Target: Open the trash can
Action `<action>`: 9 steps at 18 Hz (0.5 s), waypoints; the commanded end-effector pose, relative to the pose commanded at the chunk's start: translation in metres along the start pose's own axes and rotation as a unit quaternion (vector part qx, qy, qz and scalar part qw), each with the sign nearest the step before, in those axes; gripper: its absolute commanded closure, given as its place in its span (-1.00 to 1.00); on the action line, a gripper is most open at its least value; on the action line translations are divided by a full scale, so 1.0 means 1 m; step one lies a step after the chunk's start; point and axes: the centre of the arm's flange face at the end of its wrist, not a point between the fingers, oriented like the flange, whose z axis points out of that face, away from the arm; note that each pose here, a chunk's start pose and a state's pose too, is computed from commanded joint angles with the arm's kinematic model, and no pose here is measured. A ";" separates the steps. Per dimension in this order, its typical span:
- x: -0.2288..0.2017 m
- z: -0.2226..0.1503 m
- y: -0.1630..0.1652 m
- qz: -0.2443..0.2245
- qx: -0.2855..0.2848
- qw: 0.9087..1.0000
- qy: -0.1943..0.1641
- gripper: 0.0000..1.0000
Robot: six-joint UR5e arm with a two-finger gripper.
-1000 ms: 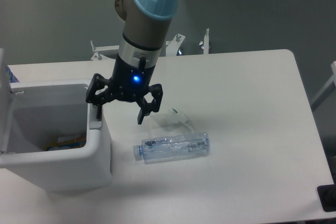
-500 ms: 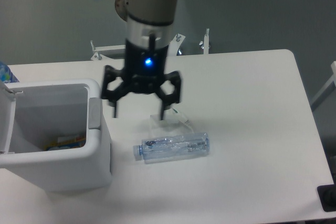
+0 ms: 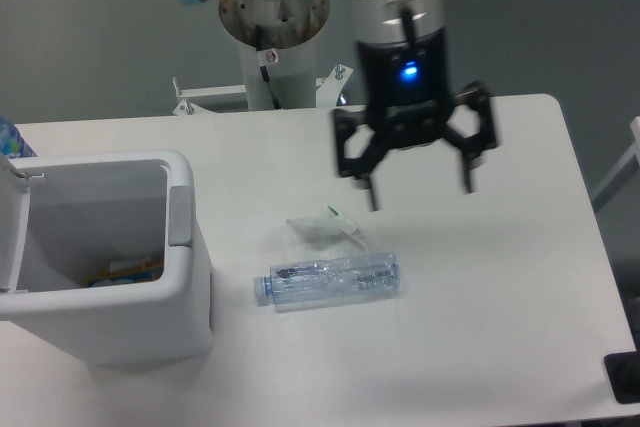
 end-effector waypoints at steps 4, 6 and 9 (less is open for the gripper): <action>-0.043 0.009 0.025 0.043 -0.026 0.999 -0.013 -1.00; -0.057 0.014 0.036 0.076 -0.040 0.996 -0.011 -1.00; -0.075 0.016 0.053 0.143 -0.062 0.988 0.001 -1.00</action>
